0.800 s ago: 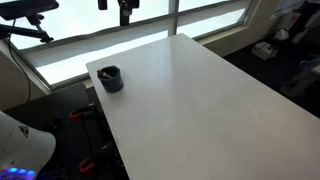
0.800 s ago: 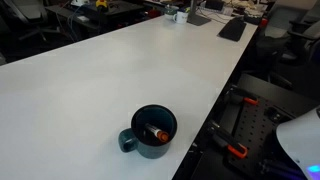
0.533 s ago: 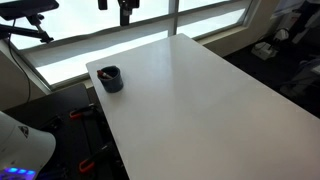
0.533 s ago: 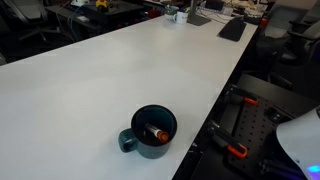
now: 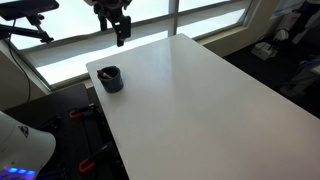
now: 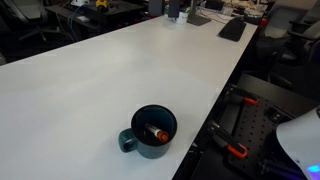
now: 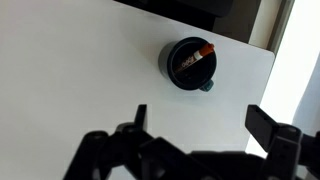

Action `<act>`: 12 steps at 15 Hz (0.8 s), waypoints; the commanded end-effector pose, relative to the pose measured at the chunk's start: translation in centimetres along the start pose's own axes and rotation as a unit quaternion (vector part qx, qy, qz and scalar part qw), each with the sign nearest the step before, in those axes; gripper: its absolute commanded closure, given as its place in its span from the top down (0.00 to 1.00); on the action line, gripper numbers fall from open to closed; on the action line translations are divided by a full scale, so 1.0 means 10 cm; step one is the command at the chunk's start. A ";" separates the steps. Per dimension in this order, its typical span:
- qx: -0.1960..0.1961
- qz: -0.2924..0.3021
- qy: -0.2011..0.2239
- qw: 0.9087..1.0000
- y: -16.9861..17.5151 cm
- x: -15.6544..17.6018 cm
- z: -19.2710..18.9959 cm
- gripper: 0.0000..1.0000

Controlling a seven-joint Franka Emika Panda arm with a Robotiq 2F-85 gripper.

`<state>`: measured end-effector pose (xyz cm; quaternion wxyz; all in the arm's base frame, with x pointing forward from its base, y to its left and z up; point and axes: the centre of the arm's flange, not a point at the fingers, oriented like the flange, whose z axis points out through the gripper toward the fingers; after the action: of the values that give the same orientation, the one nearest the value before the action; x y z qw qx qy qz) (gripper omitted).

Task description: Remove the marker from the mug

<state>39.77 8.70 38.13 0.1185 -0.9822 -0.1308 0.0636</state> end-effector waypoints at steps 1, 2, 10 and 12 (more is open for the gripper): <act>-0.032 -0.022 0.019 0.999 -0.44 -0.03 0.76 1.00; -0.060 -0.026 0.031 0.997 -0.54 -0.06 0.97 1.00; -0.076 -0.029 0.033 0.996 -0.66 -0.13 1.18 1.00; -0.072 -0.022 0.034 0.997 -0.58 -0.10 1.19 1.00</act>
<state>35.09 17.07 28.50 0.0500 -0.9858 -0.1591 0.0179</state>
